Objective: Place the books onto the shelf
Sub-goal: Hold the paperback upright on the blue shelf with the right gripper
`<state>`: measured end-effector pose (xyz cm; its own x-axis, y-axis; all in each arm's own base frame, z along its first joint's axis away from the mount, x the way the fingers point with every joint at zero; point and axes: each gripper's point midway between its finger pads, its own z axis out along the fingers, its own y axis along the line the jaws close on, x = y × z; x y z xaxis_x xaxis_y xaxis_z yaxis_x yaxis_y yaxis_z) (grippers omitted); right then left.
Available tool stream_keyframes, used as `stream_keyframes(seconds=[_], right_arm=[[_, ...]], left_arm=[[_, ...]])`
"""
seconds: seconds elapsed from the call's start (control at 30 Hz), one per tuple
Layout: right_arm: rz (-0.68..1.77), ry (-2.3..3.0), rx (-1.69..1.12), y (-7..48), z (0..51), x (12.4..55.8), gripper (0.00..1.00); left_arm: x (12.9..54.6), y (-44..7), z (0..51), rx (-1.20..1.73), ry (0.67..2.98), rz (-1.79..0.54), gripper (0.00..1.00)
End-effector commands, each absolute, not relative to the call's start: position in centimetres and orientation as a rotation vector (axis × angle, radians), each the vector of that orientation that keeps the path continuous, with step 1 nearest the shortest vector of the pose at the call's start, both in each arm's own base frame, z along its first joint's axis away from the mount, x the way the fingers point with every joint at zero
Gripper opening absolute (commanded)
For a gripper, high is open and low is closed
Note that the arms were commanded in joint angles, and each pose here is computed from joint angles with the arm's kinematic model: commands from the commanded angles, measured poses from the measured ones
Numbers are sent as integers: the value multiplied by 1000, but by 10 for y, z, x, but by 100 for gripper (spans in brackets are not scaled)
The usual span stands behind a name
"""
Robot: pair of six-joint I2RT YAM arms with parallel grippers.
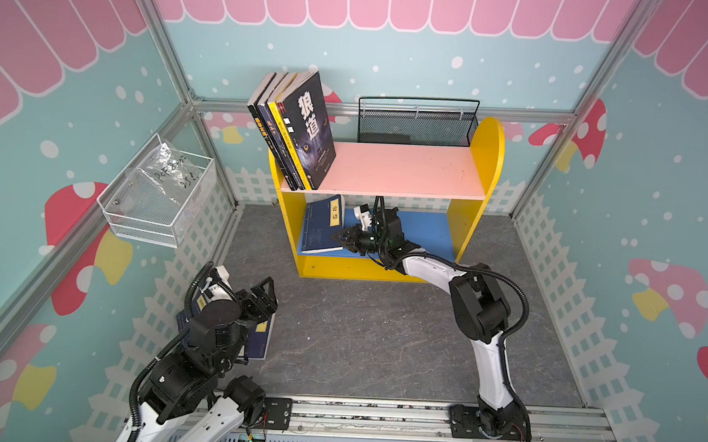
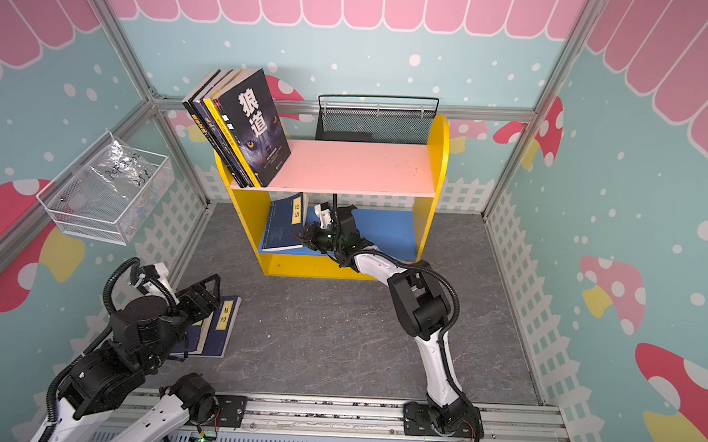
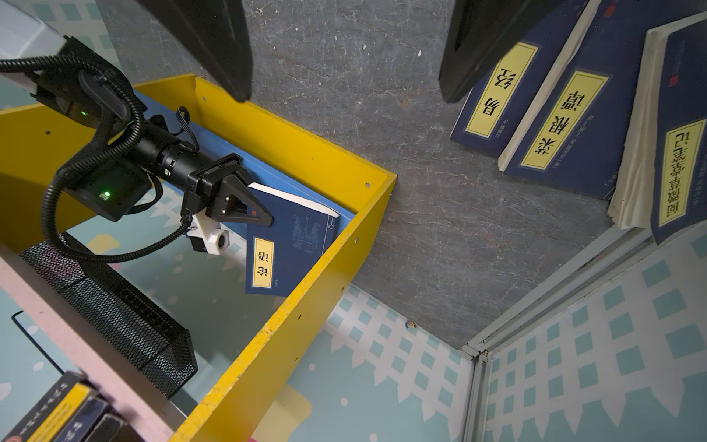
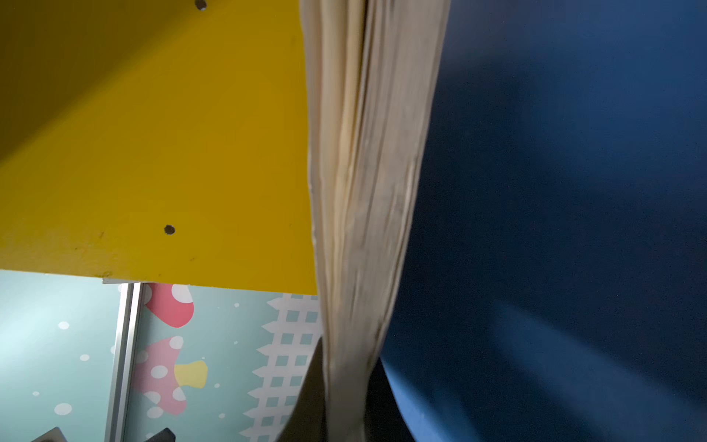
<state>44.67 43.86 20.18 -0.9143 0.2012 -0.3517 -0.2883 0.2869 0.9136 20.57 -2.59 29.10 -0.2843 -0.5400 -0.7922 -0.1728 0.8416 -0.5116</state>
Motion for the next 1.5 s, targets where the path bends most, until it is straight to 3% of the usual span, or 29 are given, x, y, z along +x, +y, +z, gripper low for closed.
stream_keyframes(seconds=[0.0, 1.47], right_arm=[[1673, 2127, -101, 449, 214, 452, 4], [1679, 2183, -144, 463, 209, 430, 4]], left_arm=[[206, -25, 287, -566, 1849, -407, 79], [206, -25, 276, -564, 1866, -392, 80]])
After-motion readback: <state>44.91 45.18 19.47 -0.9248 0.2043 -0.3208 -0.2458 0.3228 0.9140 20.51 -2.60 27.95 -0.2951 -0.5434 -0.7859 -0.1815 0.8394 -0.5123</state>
